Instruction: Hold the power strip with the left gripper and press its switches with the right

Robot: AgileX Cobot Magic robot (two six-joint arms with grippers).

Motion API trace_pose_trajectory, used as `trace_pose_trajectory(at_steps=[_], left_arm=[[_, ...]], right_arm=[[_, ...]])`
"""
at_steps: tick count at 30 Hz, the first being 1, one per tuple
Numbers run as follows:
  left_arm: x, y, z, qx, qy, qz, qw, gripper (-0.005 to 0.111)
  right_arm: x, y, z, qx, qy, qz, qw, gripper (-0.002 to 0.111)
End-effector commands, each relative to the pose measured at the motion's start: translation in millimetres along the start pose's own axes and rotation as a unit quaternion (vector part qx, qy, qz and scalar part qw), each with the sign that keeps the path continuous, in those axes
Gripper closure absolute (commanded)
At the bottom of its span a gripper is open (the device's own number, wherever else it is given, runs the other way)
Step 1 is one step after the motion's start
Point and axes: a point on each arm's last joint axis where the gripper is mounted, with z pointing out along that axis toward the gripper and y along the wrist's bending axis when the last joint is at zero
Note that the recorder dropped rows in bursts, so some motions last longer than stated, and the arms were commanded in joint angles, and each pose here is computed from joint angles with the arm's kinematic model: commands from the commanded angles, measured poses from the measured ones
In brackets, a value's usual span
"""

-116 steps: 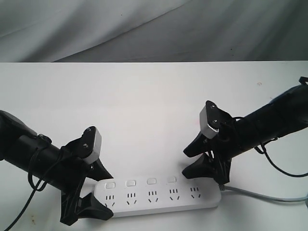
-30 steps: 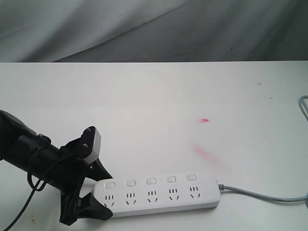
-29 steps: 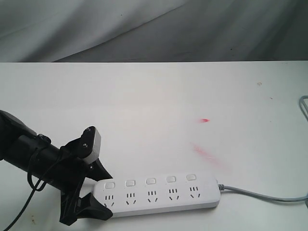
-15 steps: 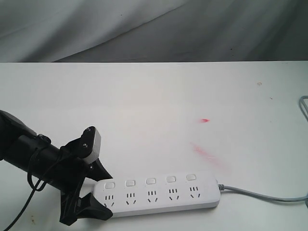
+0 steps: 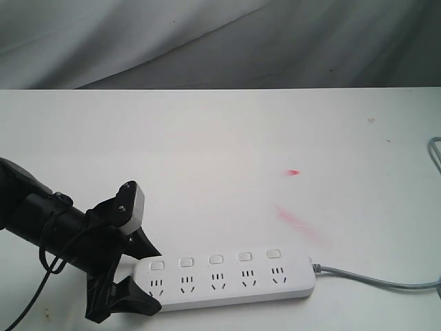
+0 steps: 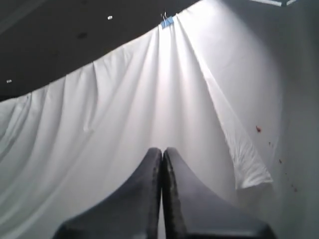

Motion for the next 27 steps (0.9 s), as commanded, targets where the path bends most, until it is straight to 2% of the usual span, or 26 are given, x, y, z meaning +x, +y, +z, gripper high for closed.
trace_pose_trajectory(at_steps=[1,5,7,9,14,17,21,23,24,26,27], left_arm=[[0,0.3,1,0.001,0.002,0.002,1.000,0.076],[0,0.3,1,0.001,0.002,0.002,1.000,0.076],[0,0.3,1,0.001,0.002,0.002,1.000,0.076],[0,0.3,1,0.001,0.002,0.002,1.000,0.076],[0,0.3,1,0.001,0.002,0.002,1.000,0.076],[0,0.3,1,0.001,0.002,0.002,1.000,0.076],[0,0.3,1,0.001,0.002,0.002,1.000,0.076],[0,0.3,1,0.001,0.002,0.002,1.000,0.076],[0,0.3,1,0.001,0.002,0.002,1.000,0.076],[0,0.3,1,0.001,0.002,0.002,1.000,0.076],[0,0.3,1,0.001,0.002,0.002,1.000,0.076]], right_arm=[[57,-22,-10,0.011,0.085,0.040,0.996,0.108],[113,-46,-22,0.041,0.181,0.086,0.979,0.108],[131,-54,-29,0.054,0.216,0.084,0.971,0.108],[144,-61,-35,0.063,0.245,0.050,0.966,0.108],[149,-62,-42,0.051,0.265,-0.028,0.963,0.108],[143,-64,-43,0.069,0.236,-0.019,0.969,0.108],[143,-66,-46,0.085,0.239,-0.021,0.967,0.108],[149,-68,-50,0.096,0.276,-0.009,0.956,0.108],[156,-71,-56,0.117,0.322,-0.002,0.940,0.108],[162,-79,-65,0.159,0.376,-0.031,0.912,0.108],[162,-82,-66,0.172,0.379,-0.043,0.908,0.108]])
